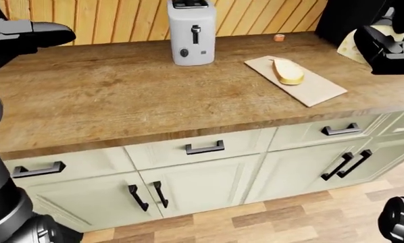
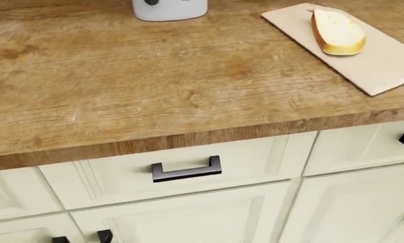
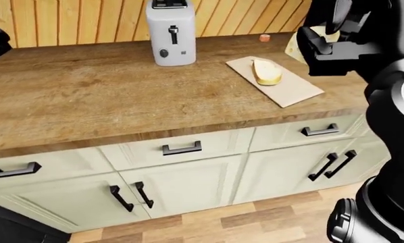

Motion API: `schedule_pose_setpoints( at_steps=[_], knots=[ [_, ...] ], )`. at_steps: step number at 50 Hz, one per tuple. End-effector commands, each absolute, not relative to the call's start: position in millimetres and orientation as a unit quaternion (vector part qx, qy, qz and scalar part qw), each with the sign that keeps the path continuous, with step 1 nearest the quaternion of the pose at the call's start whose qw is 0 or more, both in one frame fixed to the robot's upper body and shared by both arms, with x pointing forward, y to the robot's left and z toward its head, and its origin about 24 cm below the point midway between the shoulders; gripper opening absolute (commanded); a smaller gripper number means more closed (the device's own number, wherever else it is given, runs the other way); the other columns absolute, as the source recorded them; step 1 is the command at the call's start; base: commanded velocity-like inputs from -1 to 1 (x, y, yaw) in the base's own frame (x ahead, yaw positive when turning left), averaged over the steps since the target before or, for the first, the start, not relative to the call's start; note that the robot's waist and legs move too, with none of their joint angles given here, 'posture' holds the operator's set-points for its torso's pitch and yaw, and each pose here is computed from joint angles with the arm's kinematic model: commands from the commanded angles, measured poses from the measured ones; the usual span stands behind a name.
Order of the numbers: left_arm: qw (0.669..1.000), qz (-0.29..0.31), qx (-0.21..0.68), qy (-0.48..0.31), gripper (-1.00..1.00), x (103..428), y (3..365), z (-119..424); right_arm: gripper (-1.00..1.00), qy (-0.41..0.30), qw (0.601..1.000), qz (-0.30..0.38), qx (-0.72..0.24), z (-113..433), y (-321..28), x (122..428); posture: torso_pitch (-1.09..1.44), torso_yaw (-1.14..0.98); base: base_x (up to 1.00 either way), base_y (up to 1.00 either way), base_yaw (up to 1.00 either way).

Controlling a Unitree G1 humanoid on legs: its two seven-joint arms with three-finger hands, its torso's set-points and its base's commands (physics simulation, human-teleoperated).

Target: Pick up the wedge of cheese and place it on the slice of bread to prepare a simple cheese on bread dish.

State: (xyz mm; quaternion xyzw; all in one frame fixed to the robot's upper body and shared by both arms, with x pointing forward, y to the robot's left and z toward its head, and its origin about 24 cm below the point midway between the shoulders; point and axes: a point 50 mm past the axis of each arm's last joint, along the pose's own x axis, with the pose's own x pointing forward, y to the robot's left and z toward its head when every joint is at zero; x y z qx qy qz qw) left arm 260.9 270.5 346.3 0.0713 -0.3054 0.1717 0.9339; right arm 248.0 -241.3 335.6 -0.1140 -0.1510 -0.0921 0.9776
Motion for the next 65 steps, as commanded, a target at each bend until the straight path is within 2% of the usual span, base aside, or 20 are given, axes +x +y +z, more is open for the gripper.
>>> schedule_pose_setpoints(
  at_steps=[1, 65],
  knots=[
    [0.921, 0.178, 0.075, -0.338, 1.00, 251.9, 271.4, 358.6, -1.00, -0.189, 0.970, -0.097, -0.118, 347.6, -241.1, 241.1, 0.00, 0.00, 0.01, -0.26, 0.00],
    [0.922, 0.174, 0.075, -0.337, 1.00, 252.6, 269.7, 358.0, -1.00, -0.182, 0.970, -0.092, -0.133, 344.4, -233.1, 248.6, 0.00, 0.00, 0.01, -0.21, 0.00]
  ],
)
